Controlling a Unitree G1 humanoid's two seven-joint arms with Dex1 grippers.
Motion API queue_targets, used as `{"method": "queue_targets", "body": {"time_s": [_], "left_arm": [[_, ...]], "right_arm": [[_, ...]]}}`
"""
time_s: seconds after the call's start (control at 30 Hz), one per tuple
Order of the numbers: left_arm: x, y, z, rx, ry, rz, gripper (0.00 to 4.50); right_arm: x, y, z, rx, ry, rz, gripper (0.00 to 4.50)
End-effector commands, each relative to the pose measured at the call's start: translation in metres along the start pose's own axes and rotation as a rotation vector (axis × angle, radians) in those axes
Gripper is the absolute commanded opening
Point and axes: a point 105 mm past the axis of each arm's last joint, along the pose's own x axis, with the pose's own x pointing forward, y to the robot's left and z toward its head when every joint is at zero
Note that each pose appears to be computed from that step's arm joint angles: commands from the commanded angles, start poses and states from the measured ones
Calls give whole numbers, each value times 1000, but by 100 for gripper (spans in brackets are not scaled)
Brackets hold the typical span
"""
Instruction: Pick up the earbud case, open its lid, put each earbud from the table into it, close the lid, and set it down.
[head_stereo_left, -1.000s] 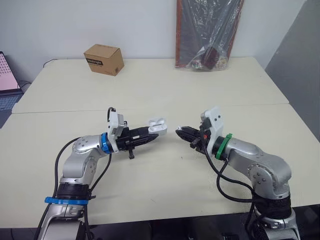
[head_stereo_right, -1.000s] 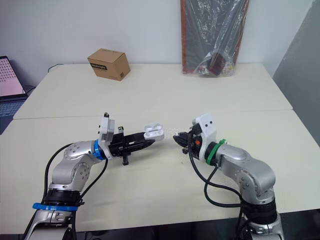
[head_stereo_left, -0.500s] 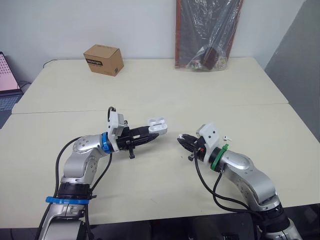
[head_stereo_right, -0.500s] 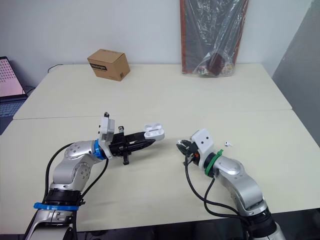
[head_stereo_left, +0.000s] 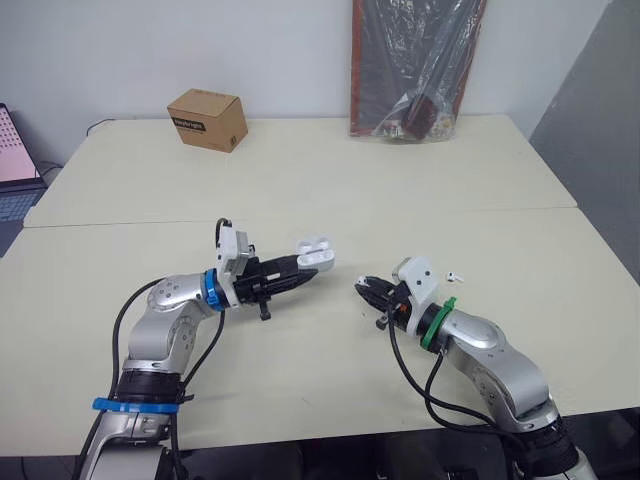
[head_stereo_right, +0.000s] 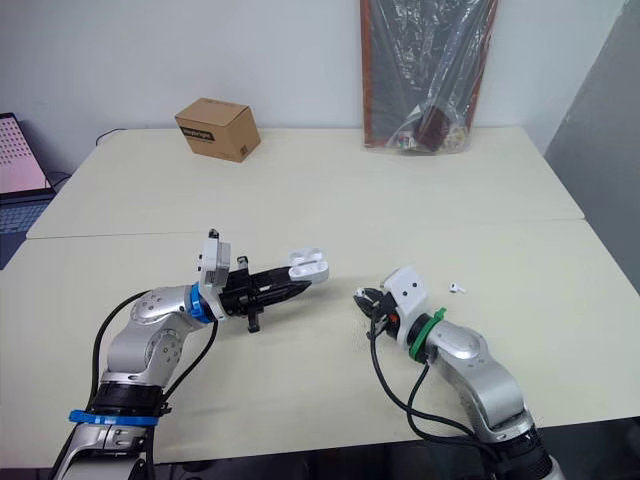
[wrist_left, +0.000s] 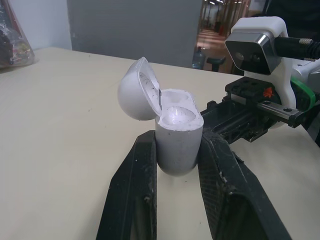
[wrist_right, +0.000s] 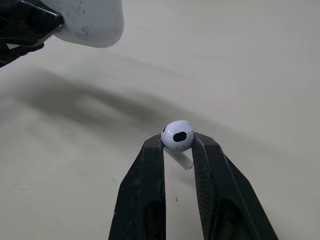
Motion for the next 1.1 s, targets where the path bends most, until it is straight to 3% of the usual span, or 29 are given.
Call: {"method": "queue_targets", "body": {"time_s": [0.03,0.27,0.7,1.1], "left_arm": [[0,-2,13,49,-37,-3,78],[0,0,13,51,-36,4,78],[6,11,17,75,-74,61,78],[23,22,24,100,-120,107,78]], "right_arm": [[-4,3,15,-28,-58,-4,41],[-5,2,21,-30,-64,-7,41],[-9,21,92,1,-189,157,41],[15,22,136,167,-266,201,41]]}}
